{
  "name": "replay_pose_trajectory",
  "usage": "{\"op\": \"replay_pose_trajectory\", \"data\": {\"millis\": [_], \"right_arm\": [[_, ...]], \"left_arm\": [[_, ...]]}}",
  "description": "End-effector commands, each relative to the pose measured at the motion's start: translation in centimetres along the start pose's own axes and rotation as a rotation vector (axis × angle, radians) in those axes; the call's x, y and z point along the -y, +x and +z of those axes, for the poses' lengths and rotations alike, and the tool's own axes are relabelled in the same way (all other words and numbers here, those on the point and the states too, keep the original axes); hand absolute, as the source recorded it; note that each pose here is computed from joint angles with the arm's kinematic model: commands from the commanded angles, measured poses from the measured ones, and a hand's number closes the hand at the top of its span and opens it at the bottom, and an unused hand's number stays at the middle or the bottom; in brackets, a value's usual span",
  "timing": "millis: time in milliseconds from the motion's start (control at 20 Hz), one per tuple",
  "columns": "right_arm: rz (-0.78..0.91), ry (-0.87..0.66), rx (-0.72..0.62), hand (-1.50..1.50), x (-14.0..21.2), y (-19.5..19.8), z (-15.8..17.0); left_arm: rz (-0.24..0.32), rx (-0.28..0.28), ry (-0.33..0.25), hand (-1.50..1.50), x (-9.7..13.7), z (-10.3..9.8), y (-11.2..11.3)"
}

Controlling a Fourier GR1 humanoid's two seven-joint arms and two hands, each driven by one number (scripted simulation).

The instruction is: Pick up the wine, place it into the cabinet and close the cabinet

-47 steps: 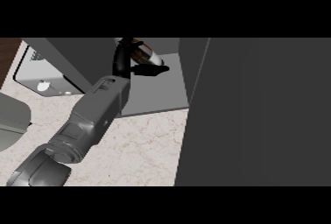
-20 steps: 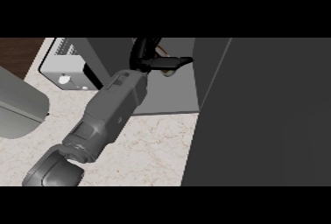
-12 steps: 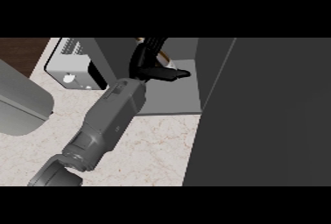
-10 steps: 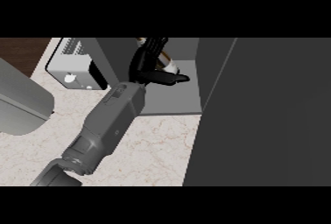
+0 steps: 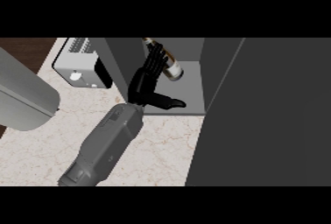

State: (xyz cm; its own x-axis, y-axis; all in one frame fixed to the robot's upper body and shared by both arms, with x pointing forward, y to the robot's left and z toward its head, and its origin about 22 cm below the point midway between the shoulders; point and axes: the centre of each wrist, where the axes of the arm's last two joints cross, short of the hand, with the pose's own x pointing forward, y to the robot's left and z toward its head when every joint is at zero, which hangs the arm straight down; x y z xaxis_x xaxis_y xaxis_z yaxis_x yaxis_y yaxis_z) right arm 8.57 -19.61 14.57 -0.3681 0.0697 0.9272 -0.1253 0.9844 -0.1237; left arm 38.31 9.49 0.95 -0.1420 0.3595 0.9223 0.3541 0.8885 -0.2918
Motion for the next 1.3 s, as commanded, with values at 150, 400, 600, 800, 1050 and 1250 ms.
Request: {"op": "replay_pose_trajectory", "data": {"millis": [150, 400, 600, 800, 1050, 1250], "right_arm": [[-0.105, -0.002, 0.011, -1.50, 0.8, 4.7, 0.6], [-0.100, -0.001, 0.014, -1.50, 0.7, 5.1, 0.9], [-0.059, 0.032, 0.016, -1.50, 0.9, 5.5, 1.1], [-0.032, 0.096, -0.007, -1.50, 1.1, 4.9, 0.8], [-0.071, 0.204, -0.001, -1.50, 1.1, 5.8, 1.1], [-0.122, 0.358, -0.067, -1.50, 0.2, 4.8, 1.7]], "left_arm": [[0.027, -0.025, -0.012, -1.50, 0.4, 4.1, 0.2], [0.076, -0.029, 0.029, -1.50, 0.5, 9.2, -0.8], [0.079, -0.018, 0.031, -1.50, -1.5, 11.6, 0.6], [0.135, 0.011, 0.034, -1.50, -2.4, 13.1, 3.1], [0.100, 0.025, 0.067, -1.50, -5.2, 16.4, 2.6], [0.061, 0.067, 0.096, -1.50, -6.7, 17.4, 3.5]]}}
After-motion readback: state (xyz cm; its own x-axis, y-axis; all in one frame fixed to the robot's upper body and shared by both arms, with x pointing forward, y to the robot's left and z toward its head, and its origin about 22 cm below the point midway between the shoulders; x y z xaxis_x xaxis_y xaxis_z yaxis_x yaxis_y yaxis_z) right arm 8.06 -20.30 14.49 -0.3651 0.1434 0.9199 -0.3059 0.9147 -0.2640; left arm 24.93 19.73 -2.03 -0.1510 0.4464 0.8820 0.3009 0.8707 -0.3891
